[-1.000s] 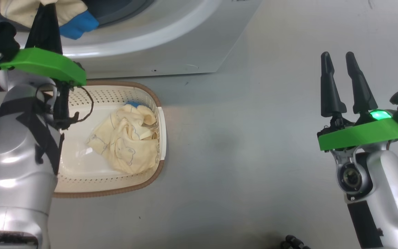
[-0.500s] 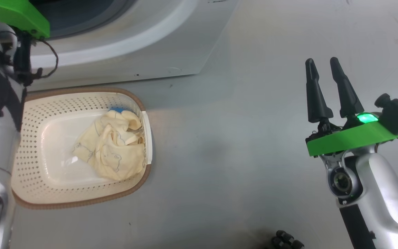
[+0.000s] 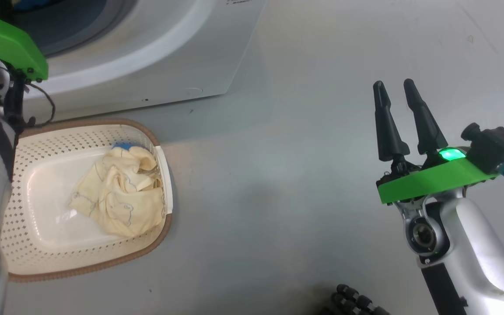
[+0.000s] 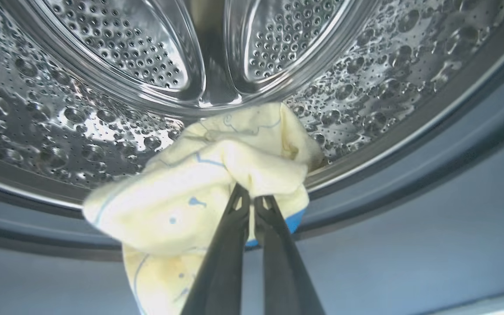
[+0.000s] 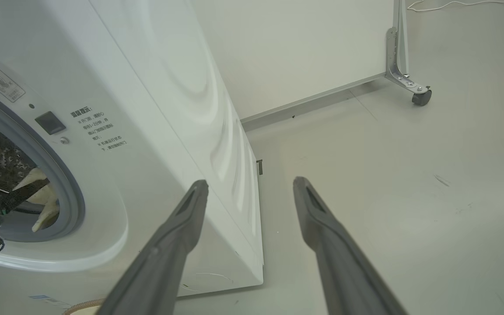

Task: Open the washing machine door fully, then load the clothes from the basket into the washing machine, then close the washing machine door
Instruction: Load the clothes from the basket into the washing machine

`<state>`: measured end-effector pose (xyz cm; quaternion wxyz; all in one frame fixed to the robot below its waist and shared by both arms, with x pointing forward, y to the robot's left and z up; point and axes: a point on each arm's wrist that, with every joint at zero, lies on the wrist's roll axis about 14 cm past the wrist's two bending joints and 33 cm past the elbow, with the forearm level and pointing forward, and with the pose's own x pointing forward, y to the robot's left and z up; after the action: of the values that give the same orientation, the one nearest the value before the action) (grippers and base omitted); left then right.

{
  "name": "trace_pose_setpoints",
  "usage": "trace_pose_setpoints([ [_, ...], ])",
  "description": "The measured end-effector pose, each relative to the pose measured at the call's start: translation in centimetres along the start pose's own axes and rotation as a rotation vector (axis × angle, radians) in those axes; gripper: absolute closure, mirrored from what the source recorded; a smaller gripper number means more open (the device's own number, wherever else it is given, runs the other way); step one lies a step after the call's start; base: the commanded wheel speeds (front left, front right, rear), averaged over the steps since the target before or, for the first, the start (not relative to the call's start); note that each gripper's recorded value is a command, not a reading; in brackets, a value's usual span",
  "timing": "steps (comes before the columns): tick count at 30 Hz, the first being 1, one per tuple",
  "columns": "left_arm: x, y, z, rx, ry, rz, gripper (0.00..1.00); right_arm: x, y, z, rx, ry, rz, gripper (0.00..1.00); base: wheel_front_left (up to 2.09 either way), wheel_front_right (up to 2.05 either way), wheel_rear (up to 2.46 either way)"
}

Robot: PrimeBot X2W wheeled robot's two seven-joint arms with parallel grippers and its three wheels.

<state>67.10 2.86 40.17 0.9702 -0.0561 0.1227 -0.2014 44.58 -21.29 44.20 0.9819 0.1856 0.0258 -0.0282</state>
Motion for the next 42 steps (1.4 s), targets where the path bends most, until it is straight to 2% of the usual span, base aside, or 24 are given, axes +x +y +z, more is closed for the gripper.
trace_pose_setpoints([
  [3,-0.2,0.1,-1.5,-0.007,0.069,0.002,0.97,-0.3,-0.1,-0.5,0.007,0.012,-0.009,0.0,0.0,0.0,0.0],
  [6,-0.4,0.1,-1.6,-0.008,0.085,0.001,0.46,-0.3,0.0,-0.5,0.01,0.011,-0.007,0.0,0.0,0.0,0.0],
  [7,-0.4,0.1,-1.5,-0.009,0.084,0.0,0.0,-0.3,0.1,-0.4,0.011,0.01,-0.005,0.0,0.0,0.0,0.0],
  [27,-1.9,-0.2,3.2,-0.048,-0.048,-0.014,0.0,0.1,1.5,0.6,0.033,-0.023,0.034,0.0,0.0,0.0,0.0],
  [42,-6.6,-0.4,4.3,-0.118,-0.123,-0.011,0.0,-0.4,2.3,1.8,0.027,-0.046,0.071,0.0,0.0,0.0,0.0],
])
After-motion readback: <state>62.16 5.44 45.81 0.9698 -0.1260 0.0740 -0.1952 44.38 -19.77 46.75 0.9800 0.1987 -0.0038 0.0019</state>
